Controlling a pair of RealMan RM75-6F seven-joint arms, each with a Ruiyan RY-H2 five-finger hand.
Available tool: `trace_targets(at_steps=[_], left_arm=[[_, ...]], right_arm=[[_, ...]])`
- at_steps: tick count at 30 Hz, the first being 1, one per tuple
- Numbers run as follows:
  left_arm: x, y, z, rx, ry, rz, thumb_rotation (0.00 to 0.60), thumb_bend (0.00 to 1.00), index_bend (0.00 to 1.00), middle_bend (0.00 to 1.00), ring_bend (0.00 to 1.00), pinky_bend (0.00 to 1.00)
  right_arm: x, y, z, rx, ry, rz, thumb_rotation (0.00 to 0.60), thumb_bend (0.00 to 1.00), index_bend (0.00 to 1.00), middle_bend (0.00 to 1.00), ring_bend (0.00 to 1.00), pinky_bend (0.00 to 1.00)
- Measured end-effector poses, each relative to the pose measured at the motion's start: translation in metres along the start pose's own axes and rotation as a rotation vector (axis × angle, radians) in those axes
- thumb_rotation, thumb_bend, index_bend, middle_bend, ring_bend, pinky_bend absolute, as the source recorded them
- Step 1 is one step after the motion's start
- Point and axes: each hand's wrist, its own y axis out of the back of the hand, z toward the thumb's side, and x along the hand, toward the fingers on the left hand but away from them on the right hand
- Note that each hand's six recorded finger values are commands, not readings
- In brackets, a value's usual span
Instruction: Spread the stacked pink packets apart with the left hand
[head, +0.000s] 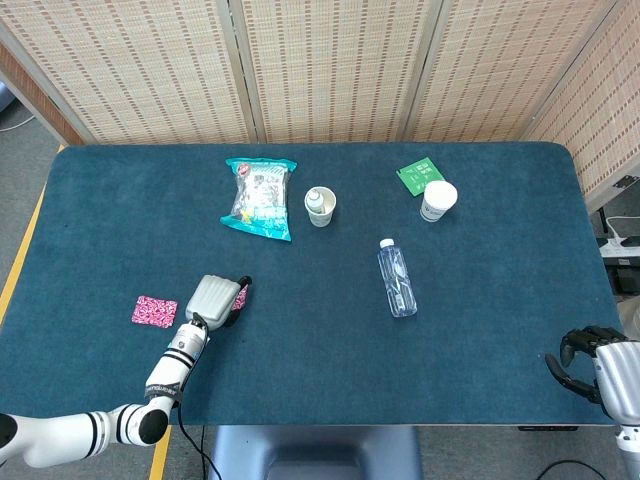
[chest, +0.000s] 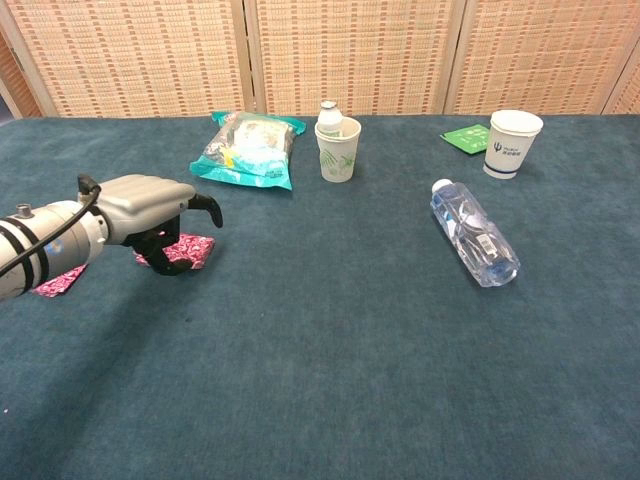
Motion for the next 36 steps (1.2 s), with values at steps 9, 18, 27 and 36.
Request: trace_targets(at_steps=[9,18,27,36], left_arm=[[0.006,-0.003,0.000,0.019,0.011,-0.002,0.600,0.35,0.21,1.00,1.00,1.00],[0.006,-0.006,-0.005,0.027,0.026,-0.021,0.600,0.35,0.21,1.00,1.00,1.00],[0.009,-0.009,-0.003,0.028,0.029,-0.031,0.600,0.35,0.21,1.00,1.00,1.00],[0.012,-0.011,-0.008,0.043,0.049,-0.033,0.600,0.36,0.22,1.00,1.00,1.00]], right_arm=[[0.000,0.001,0.000,-0.002,0.001,-0.001,0.600,0.25,0.74,0.68,0.56,0.58],[0.000,0.001,0.000,-0.002,0.001,-0.001,0.600,0.24,0.74,0.68,0.56,0.58],[0.000,0.001,0.000,-0.003,0.002,-0.002,0.600,0.24,0.74,0.68,0.56,0.58],[0.000,0.001,0.000,-0.004,0.001,0.001,0.600,0.24,0.74,0.68,0.56,0.58]])
